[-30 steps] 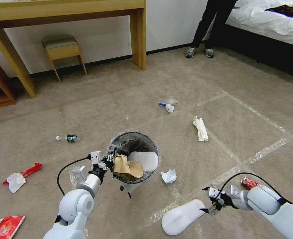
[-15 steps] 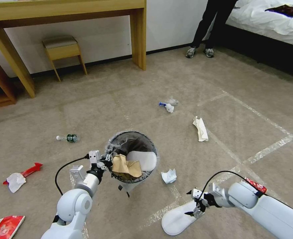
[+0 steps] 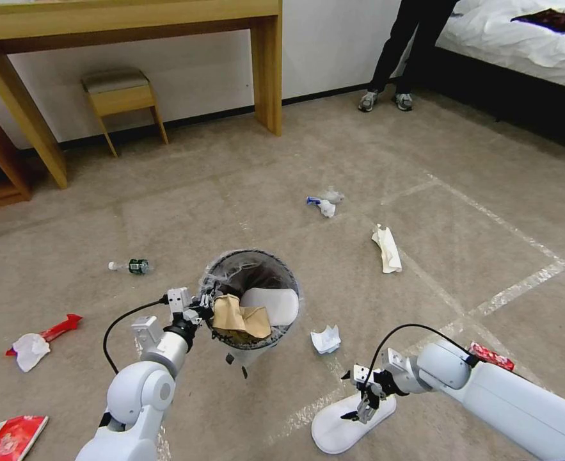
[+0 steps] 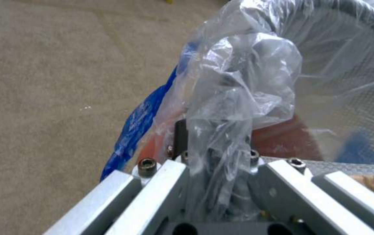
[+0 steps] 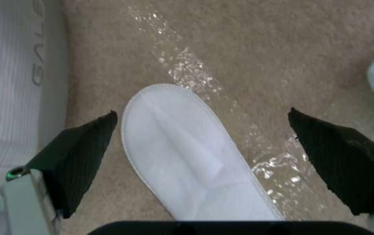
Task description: Pick up the trash bin and place the garbage on the floor into it.
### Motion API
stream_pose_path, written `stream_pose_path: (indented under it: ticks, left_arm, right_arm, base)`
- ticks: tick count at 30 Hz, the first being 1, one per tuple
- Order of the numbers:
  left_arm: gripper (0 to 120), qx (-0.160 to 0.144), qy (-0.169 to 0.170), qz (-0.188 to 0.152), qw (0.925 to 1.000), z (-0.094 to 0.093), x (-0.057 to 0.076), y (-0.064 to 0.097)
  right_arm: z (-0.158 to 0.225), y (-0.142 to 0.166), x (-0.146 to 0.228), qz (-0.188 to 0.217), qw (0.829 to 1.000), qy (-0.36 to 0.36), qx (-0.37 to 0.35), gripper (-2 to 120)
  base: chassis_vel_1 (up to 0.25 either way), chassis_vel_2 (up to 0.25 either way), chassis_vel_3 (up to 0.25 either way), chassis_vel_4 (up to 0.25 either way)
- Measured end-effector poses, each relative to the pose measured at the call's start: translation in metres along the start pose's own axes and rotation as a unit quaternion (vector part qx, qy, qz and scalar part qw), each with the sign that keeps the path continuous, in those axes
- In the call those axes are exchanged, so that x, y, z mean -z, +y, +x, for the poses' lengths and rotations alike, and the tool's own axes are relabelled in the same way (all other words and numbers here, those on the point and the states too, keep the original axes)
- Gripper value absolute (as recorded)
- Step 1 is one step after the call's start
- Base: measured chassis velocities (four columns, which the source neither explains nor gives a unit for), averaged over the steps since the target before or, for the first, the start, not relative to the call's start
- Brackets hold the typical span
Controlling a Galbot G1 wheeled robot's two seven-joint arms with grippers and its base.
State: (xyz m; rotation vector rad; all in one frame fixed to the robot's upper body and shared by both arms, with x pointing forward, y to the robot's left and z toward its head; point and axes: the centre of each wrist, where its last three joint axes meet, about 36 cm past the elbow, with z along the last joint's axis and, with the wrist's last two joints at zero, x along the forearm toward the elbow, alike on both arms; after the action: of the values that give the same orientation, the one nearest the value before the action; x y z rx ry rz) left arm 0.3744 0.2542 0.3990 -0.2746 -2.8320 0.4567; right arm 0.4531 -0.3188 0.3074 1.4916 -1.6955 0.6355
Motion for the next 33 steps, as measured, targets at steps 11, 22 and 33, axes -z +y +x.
stream_pose_path:
  ticks: [11, 22, 33]
  left_arm:
    - [1, 0.007, 0.0, 0.002, 1.0, 0.001, 0.001, 0.007]
    - [1, 0.006, 0.0, 0.004, 1.0, -0.001, 0.0, 0.006]
    - [1, 0.008, 0.005, 0.007, 0.9999, -0.003, -0.006, 0.006]
  right_arm:
    - [-0.009, -0.005, -0.012, -0.003, 0.999, 0.031, 0.031, 100]
    - [-0.02, 0.002, -0.036, 0.008, 0.996, 0.067, 0.049, 100]
    - [-0.035, 0.002, -0.052, 0.016, 0.994, 0.09, 0.061, 100]
  base:
    - [0.0, 0.0, 0.0, 0.0]
    - [0.0, 0.0, 0.0, 0.0]
    - [0.0, 0.0, 0.0, 0.0]
